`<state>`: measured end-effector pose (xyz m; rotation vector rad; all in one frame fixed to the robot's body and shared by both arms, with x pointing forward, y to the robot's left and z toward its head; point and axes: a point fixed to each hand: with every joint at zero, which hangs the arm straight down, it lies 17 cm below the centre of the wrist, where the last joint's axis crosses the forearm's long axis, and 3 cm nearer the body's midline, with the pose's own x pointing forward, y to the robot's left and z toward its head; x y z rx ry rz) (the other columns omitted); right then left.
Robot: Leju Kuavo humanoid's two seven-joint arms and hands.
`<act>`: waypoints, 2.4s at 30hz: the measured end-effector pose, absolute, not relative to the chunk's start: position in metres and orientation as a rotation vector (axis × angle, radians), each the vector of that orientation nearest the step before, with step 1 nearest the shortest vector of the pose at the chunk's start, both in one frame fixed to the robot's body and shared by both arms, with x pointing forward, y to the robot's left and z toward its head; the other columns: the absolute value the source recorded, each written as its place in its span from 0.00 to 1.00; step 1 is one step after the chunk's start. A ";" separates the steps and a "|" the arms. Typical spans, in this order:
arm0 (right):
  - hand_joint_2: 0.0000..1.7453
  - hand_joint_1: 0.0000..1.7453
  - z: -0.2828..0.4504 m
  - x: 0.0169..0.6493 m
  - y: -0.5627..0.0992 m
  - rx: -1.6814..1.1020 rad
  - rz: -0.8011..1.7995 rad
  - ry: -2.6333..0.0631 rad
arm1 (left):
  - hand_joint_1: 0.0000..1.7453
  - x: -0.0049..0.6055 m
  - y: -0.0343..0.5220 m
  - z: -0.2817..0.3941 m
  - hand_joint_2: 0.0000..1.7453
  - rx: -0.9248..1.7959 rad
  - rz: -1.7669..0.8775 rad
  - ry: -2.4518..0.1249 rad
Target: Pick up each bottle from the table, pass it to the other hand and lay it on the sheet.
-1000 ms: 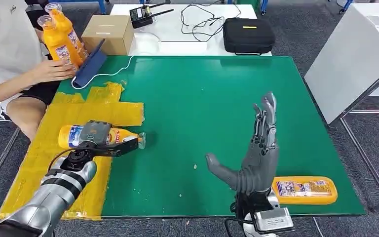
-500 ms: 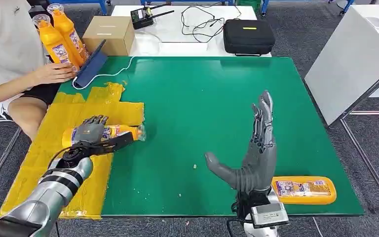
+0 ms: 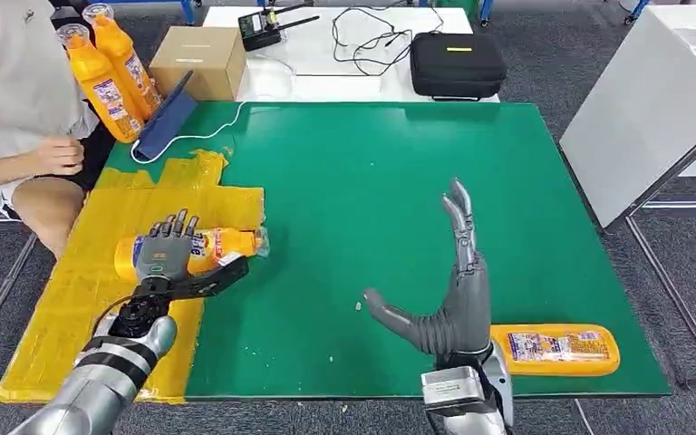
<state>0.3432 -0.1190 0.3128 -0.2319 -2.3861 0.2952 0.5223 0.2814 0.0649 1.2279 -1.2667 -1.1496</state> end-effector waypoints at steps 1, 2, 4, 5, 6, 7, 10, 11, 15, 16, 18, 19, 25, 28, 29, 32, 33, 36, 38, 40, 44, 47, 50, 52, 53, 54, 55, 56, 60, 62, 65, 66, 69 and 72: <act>1.00 0.00 0.307 0.344 -0.116 -0.254 0.345 -2.368 | 0.00 0.519 0.279 0.072 1.00 1.229 -1.121 -1.311; 1.00 0.00 0.297 0.345 -0.113 -0.292 0.422 -2.342 | 0.00 0.512 0.274 0.082 1.00 1.221 -1.075 -1.375; 1.00 0.00 0.277 0.345 -0.109 -0.367 0.563 -2.290 | 0.00 0.500 0.265 0.098 1.00 1.155 -0.977 -1.489; 1.00 0.00 0.263 0.345 -0.109 -0.414 0.641 -2.253 | 0.00 0.489 0.257 0.106 1.00 1.080 -0.910 -1.563; 1.00 0.00 0.249 0.345 -0.113 -0.467 0.718 -2.213 | 0.00 0.478 0.250 0.121 1.00 0.998 -0.823 -1.655; 1.00 0.00 0.237 0.344 -0.117 -0.505 0.777 -2.182 | 0.00 0.467 0.246 0.129 1.00 0.943 -0.769 -1.707; 1.00 0.00 0.213 0.343 -0.135 -0.559 0.861 -2.118 | 0.00 0.442 0.240 0.156 1.00 0.883 -0.676 -1.809; 1.00 0.00 0.209 0.343 -0.138 -0.564 0.873 -2.109 | 0.00 0.437 0.241 0.162 1.00 0.885 -0.660 -1.824; 1.00 0.00 0.193 0.344 -0.147 -0.608 0.950 -2.048 | 0.00 0.424 0.241 0.181 1.00 0.835 -0.585 -1.886; 1.00 0.00 0.186 0.345 -0.153 -0.633 0.979 -2.016 | 0.00 0.418 0.241 0.185 1.00 0.787 -0.548 -1.912; 1.00 0.00 0.172 0.342 -0.167 -0.667 1.019 -1.963 | 0.00 0.407 0.235 0.189 1.00 0.668 -0.483 -1.945; 1.00 0.00 0.164 0.341 -0.176 -0.681 1.045 -1.934 | 0.00 0.401 0.230 0.189 1.00 0.597 -0.457 -1.954; 1.00 0.00 0.125 0.328 -0.228 -0.723 1.181 -1.780 | 0.00 0.386 0.214 0.191 1.00 0.463 -0.411 -1.985; 1.00 0.00 0.117 0.328 -0.258 -0.785 1.195 -1.707 | 0.00 0.385 0.211 0.190 1.00 0.445 -0.390 -1.981; 1.00 0.00 0.115 0.328 -0.266 -0.799 1.194 -1.687 | 0.00 0.384 0.211 0.190 1.00 0.441 -0.385 -1.980; 1.00 0.00 0.112 0.330 -0.286 -0.838 1.191 -1.639 | 0.00 0.384 0.208 0.190 1.00 0.424 -0.370 -1.979; 1.00 0.00 0.112 0.331 -0.294 -0.857 1.189 -1.624 | 0.00 0.384 0.207 0.190 1.00 0.419 -0.367 -1.979; 1.00 0.00 0.111 0.334 -0.312 -0.912 1.187 -1.579 | 0.00 0.384 0.205 0.190 1.00 0.401 -0.353 -1.977; 1.00 0.00 0.108 0.336 -0.325 -0.943 1.182 -1.543 | 0.00 0.383 0.204 0.190 1.00 0.391 -0.343 -1.977; 1.00 0.00 0.107 0.337 -0.332 -0.959 1.180 -1.526 | 0.00 0.383 0.203 0.190 1.00 0.389 -0.340 -1.977; 1.00 0.00 0.104 0.339 -0.346 -0.990 1.173 -1.481 | 0.00 0.383 0.202 0.190 1.00 0.382 -0.336 -1.977; 1.00 0.00 0.099 0.340 -0.356 -1.000 1.171 -1.445 | 0.00 0.383 0.200 0.190 1.00 0.377 -0.335 -1.978; 1.00 0.00 0.093 0.339 -0.365 -0.999 1.170 -1.415 | 0.00 0.382 0.196 0.191 1.00 0.368 -0.338 -1.981; 1.00 0.00 0.090 0.339 -0.369 -1.000 1.169 -1.400 | 0.00 0.382 0.194 0.192 1.00 0.364 -0.340 -1.984; 1.00 0.00 0.089 0.339 -0.371 -1.001 1.168 -1.396 | 0.00 0.382 0.194 0.192 1.00 0.363 -0.340 -1.984; 1.00 0.00 0.088 0.339 -0.372 -1.002 1.168 -1.392 | 0.00 0.382 0.194 0.192 1.00 0.363 -0.340 -1.984; 1.00 0.00 0.087 0.338 -0.373 -1.002 1.167 -1.388 | 0.00 0.382 0.193 0.192 1.00 0.361 -0.341 -1.985; 1.00 0.00 0.086 0.338 -0.374 -1.002 1.167 -1.384 | 0.00 0.382 0.193 0.192 1.00 0.361 -0.341 -1.984; 1.00 0.00 0.083 0.337 -0.377 -1.002 1.166 -1.374 | 0.00 0.382 0.193 0.192 1.00 0.361 -0.341 -1.985; 1.00 0.00 0.082 0.337 -0.378 -1.001 1.166 -1.370 | 0.00 0.382 0.193 0.192 1.00 0.360 -0.341 -1.985; 1.00 0.00 0.081 0.337 -0.378 -1.000 1.166 -1.367 | 0.00 0.382 0.193 0.192 1.00 0.360 -0.341 -1.985; 1.00 0.00 0.080 0.337 -0.378 -0.997 1.167 -1.364 | 0.00 0.381 0.193 0.192 1.00 0.359 -0.342 -1.985; 1.00 0.00 0.074 0.335 -0.380 -0.973 1.170 -1.344 | 0.00 0.382 0.191 0.191 1.00 0.352 -0.347 -1.979; 1.00 0.00 0.070 0.335 -0.387 -0.962 1.159 -1.322 | 0.00 0.382 0.190 0.190 1.00 0.333 -0.345 -1.976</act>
